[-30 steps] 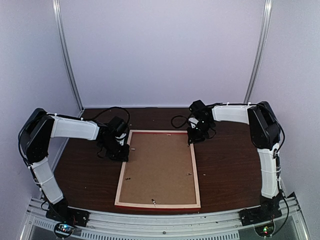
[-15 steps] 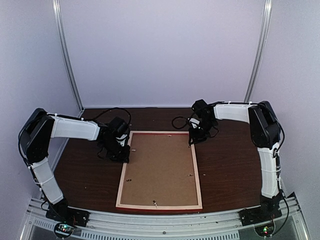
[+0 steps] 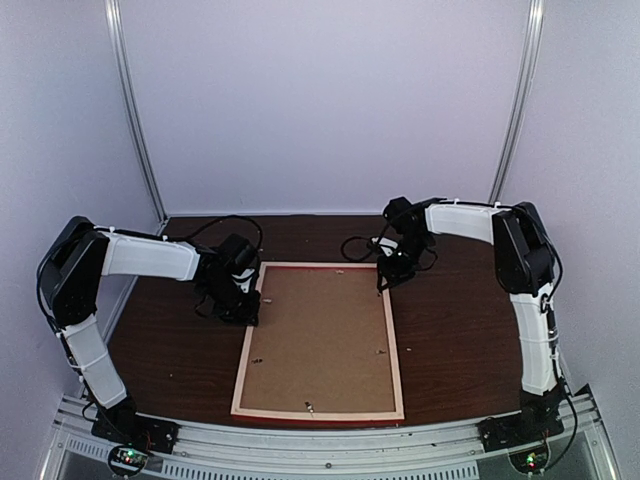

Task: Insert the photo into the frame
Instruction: Press the fastener onto the backboard.

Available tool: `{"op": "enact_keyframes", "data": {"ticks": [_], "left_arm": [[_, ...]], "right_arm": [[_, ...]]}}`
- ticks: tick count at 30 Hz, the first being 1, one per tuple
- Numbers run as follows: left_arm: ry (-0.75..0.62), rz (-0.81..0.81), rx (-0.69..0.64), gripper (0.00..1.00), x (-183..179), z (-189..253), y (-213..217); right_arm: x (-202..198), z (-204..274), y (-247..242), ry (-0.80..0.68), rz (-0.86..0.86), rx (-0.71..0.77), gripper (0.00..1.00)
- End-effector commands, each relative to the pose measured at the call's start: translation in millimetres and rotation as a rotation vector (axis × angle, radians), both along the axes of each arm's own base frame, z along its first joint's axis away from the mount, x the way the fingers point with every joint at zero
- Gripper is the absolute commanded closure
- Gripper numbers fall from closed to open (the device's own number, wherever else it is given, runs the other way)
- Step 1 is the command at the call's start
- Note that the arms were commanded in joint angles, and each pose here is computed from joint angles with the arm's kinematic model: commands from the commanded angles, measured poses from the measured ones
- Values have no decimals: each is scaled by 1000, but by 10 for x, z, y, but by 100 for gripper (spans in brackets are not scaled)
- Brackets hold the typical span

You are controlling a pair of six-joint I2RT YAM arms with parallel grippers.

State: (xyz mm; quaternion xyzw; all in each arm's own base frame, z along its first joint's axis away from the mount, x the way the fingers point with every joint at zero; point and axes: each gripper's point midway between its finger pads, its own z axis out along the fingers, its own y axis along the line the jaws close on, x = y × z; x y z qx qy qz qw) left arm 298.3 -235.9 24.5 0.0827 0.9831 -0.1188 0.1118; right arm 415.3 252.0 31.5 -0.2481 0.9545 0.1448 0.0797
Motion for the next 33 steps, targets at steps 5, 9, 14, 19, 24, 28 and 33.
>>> {"op": "enact_keyframes", "data": {"ticks": [5, 9, 14, 19, 24, 28, 33], "left_arm": [[-19, -27, -27, 76, 59, 49, -122], [-20, -26, -26, 76, 64, 55, -122], [-23, -26, -28, 76, 73, 68, -128], [-25, -25, -24, 76, 84, 62, -127], [-25, -25, -23, 76, 83, 58, -127], [-27, -25, -27, 76, 89, 74, -133], [-40, -30, -40, 76, 123, 132, -169]], "right_arm": [[-208, -187, -200, 104, 116, -88, 60], [-203, -159, -268, 104, 143, -106, 56], [-137, -61, -234, 95, 114, -46, 52], [39, 163, -86, 67, -1, 99, 50], [186, 373, 49, 45, -99, 211, 48], [168, 446, -17, 23, -147, 196, 46], [-69, 397, -203, -1, -199, 137, 45]]}}
